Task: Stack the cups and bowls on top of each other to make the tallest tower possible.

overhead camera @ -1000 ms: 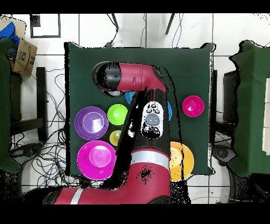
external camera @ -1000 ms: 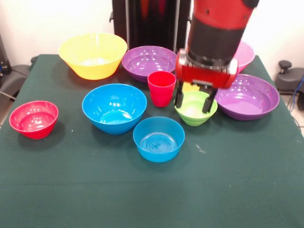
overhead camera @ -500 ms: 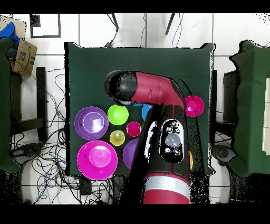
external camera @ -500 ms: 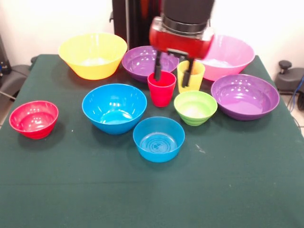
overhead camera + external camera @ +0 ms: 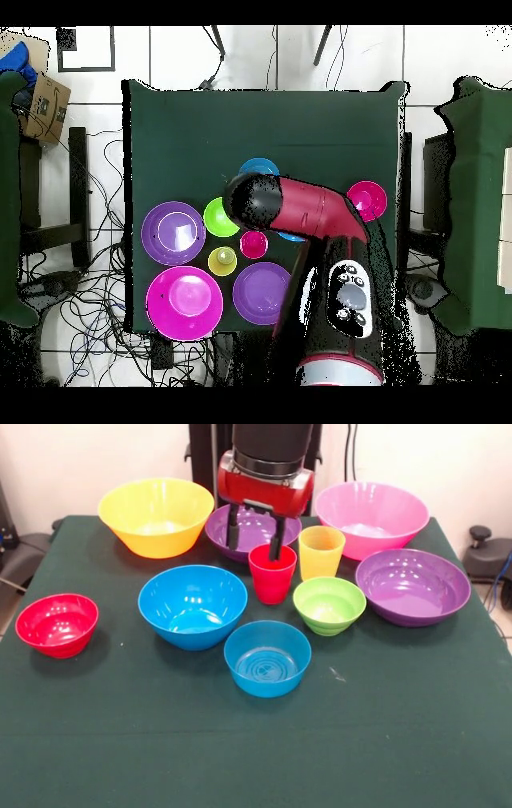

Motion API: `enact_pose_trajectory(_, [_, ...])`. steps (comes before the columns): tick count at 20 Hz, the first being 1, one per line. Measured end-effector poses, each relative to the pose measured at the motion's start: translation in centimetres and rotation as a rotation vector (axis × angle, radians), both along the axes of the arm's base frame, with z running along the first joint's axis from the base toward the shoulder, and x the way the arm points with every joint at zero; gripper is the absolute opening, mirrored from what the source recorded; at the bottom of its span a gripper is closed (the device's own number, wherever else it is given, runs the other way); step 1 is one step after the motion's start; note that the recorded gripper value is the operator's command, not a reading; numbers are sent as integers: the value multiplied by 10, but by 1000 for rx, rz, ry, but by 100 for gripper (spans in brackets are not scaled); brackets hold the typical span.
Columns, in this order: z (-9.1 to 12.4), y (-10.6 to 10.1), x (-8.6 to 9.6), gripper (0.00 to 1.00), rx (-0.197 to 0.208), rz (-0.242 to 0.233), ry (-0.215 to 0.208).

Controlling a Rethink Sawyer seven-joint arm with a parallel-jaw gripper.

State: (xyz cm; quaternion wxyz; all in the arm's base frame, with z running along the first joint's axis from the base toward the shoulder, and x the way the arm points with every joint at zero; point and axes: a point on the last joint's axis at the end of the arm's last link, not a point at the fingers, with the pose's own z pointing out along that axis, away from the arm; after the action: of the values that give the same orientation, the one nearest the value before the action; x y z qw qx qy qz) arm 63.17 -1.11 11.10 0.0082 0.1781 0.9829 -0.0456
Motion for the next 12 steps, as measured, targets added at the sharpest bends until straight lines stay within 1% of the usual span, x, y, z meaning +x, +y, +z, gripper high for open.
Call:
enact_pose_trajectory(1, [-7, -1, -13, 100, -6, -4, 0])
enact_pose_trajectory(4, [-15, -1, -27, 100, -12, -5, 3])
enact_pose_trajectory(5, [-21, 1, -38, 100, -13, -6, 14])
enact_pose_trajectory(7, [-23, 2, -44, 100, -12, -7, 21])
enact_pose_trajectory(12, [-31, 7, -66, 100, -4, -11, 63])
